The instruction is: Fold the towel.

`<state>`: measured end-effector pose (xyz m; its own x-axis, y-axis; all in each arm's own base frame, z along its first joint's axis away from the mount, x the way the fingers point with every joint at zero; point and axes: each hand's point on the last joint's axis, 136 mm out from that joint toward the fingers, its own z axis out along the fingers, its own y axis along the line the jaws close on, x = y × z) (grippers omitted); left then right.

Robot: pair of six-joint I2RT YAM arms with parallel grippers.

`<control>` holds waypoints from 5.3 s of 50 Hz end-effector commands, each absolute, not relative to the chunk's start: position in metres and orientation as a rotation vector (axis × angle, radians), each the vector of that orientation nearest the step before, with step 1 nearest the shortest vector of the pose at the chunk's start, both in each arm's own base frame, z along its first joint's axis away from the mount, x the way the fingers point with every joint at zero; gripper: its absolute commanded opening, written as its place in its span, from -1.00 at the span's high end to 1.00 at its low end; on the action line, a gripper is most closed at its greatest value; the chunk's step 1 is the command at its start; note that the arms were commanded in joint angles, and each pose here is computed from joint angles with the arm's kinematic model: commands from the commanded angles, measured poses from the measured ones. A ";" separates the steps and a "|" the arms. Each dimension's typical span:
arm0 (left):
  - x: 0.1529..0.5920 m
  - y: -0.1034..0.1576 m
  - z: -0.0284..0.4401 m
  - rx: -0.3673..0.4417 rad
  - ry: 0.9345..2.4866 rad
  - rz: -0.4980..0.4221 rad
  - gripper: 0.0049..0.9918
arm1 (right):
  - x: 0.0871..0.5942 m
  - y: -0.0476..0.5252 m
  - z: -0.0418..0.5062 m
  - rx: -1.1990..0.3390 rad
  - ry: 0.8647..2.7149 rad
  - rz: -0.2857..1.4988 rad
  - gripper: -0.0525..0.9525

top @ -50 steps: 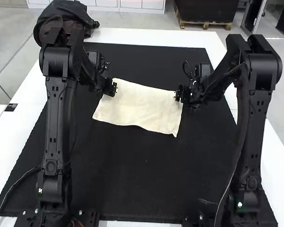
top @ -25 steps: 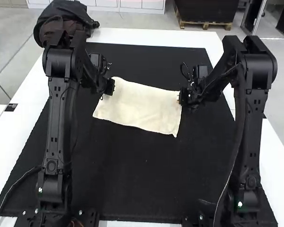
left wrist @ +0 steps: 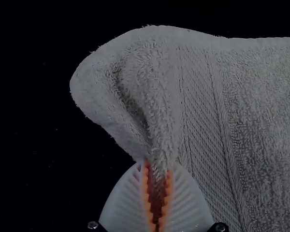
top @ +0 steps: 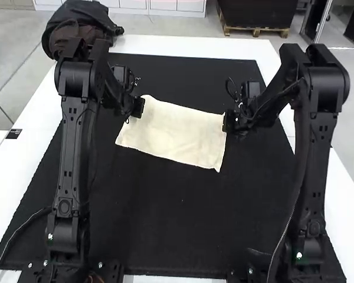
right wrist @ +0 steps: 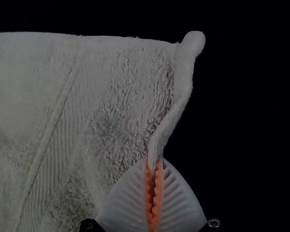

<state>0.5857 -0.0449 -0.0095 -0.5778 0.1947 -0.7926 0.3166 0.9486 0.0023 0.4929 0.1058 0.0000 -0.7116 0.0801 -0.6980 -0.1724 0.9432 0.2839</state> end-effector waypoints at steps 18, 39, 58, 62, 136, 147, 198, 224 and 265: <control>0.590 -0.009 0.002 0.259 2.215 -0.077 0.96 | 0.489 0.090 0.053 -0.022 2.231 0.455 0.94; 0.594 0.011 0.034 0.189 2.176 -0.073 0.96 | 0.473 0.097 0.061 -0.015 2.233 0.522 0.94; 0.586 0.012 0.057 0.181 2.173 -0.113 0.96 | 0.456 0.103 0.073 -0.010 2.241 0.590 0.94; 0.583 0.011 0.058 0.185 2.176 -0.122 0.96 | 0.453 0.104 0.073 -0.015 2.248 0.607 0.95; 0.539 -0.013 0.147 0.097 1.926 -0.329 0.96 | 0.416 0.090 0.092 0.007 2.240 0.724 0.95; 0.524 -0.021 0.127 0.097 1.955 -0.405 0.96 | 0.410 0.093 0.088 -0.003 2.249 0.755 0.95; 0.492 -0.007 0.082 0.039 1.954 -0.398 0.96 | 0.373 0.111 0.097 -0.032 2.244 0.904 0.95; 0.468 -0.002 0.056 0.102 2.083 -0.348 0.96 | 0.355 0.111 0.076 -0.002 2.308 0.918 0.95; 0.437 0.016 0.028 0.101 2.129 -0.276 0.96 | 0.336 0.113 0.020 -0.008 2.407 0.893 0.94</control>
